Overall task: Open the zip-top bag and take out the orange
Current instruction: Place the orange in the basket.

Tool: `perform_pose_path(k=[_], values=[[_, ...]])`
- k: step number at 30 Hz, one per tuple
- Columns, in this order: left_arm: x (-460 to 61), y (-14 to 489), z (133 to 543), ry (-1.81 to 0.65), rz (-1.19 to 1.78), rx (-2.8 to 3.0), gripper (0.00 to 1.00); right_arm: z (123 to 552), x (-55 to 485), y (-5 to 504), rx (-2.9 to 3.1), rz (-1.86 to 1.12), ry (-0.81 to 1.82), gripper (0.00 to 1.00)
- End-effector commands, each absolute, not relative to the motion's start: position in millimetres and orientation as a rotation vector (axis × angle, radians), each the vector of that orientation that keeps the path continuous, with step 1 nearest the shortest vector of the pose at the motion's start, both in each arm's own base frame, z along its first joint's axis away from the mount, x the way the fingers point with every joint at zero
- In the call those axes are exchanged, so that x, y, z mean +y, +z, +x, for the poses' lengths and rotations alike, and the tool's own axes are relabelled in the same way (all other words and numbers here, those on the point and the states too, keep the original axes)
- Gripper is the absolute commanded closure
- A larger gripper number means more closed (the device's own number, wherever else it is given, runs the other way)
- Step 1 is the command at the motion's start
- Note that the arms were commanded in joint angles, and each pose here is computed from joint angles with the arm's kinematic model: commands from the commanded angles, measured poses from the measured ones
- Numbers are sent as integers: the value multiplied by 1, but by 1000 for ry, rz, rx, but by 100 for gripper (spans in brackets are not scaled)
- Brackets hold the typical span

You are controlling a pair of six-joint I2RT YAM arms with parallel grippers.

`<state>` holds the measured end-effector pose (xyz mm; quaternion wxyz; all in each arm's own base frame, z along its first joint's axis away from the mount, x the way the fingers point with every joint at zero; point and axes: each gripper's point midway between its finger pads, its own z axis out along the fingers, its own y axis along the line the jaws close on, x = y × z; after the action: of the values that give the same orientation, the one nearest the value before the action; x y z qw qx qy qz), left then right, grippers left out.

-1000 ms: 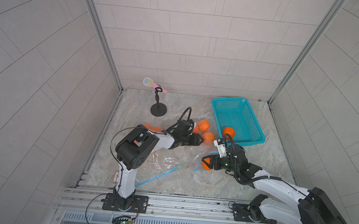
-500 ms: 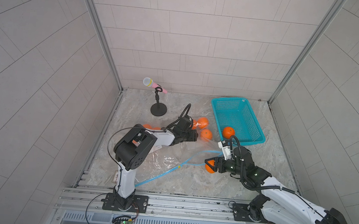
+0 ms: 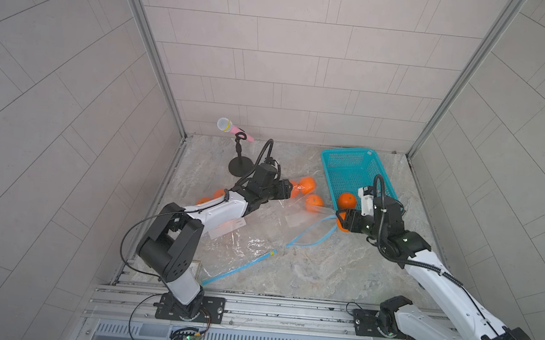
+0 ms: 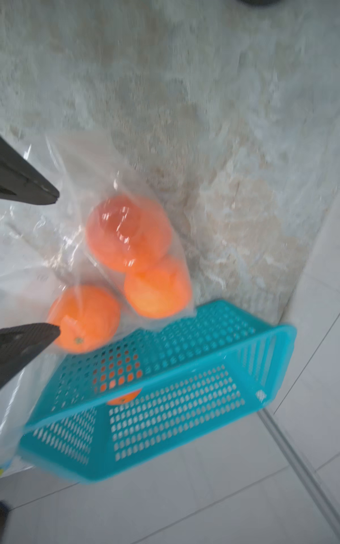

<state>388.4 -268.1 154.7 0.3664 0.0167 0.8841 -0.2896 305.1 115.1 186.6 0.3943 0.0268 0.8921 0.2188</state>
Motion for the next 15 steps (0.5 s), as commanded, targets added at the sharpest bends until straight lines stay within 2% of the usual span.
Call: perform_pose_path(k=[1,8,12,15], values=[[-292,182,383,-769,140,2221,29,313,113,201,2256,48,600,51],[-378,199,376,-978,360,2180,28,349,49,201,2353,195,295,52],[-404,197,370,-983,409,2172,28,374,19,175,2485,260,108,52],[-418,188,366,-1009,436,2184,27,391,3,144,2582,297,70,52]])
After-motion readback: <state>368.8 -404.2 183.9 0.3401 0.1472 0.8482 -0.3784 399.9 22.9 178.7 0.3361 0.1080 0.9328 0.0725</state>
